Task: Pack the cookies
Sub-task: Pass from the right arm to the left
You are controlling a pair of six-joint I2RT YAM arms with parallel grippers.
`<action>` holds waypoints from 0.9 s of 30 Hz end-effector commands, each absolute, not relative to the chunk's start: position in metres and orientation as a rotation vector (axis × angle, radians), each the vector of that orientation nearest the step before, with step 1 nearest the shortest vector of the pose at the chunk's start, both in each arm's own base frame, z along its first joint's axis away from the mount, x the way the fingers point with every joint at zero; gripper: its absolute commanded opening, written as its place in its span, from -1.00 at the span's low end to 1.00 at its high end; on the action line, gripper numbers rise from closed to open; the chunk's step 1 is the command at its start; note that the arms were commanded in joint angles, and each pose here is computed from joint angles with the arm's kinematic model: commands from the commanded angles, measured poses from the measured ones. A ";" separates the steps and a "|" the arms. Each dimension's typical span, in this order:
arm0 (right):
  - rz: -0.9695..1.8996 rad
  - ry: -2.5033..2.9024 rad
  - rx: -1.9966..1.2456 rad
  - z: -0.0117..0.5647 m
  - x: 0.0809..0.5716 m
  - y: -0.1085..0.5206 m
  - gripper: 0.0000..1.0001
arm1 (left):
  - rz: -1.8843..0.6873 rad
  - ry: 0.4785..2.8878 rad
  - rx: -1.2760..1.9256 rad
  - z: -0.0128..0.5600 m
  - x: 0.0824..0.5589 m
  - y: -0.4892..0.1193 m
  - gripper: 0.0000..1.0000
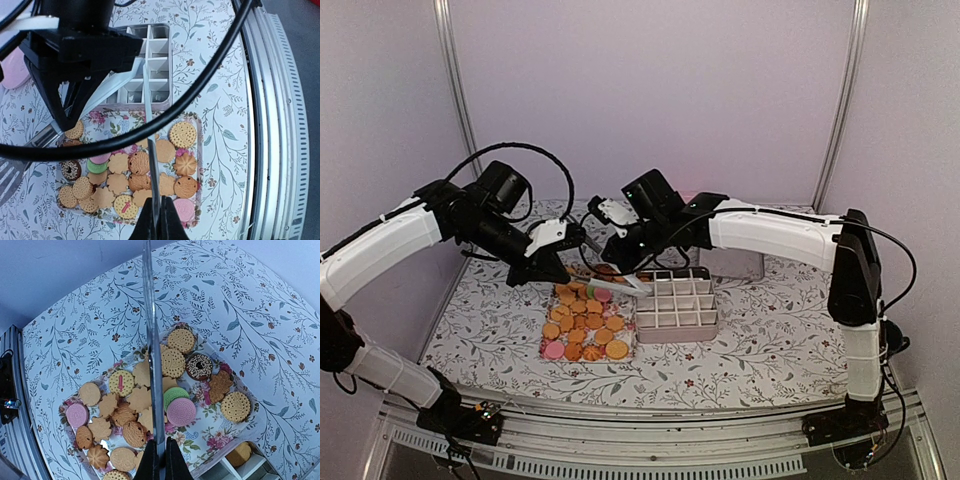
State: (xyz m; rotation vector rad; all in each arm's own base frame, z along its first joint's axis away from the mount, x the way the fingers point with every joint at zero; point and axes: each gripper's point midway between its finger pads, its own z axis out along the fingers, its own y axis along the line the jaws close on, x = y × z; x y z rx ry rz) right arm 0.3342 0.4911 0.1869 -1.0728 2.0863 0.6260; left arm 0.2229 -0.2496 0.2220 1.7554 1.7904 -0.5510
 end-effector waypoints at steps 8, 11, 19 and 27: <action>0.266 2.233 -0.647 0.153 0.433 0.420 -1.00 | -0.839 1.579 1.890 0.254 0.160 -0.280 -1.00; 0.395 2.191 -0.683 0.178 0.424 0.436 -1.00 | -0.841 1.581 1.885 0.250 0.161 -0.280 -1.00; 0.831 1.965 -0.860 0.253 0.360 0.460 0.40 | -0.922 1.609 1.668 0.262 0.197 -0.276 -1.00; 1.067 1.712 -0.701 0.329 0.344 0.404 0.98 | -1.132 1.654 1.396 0.292 0.221 -0.282 -1.00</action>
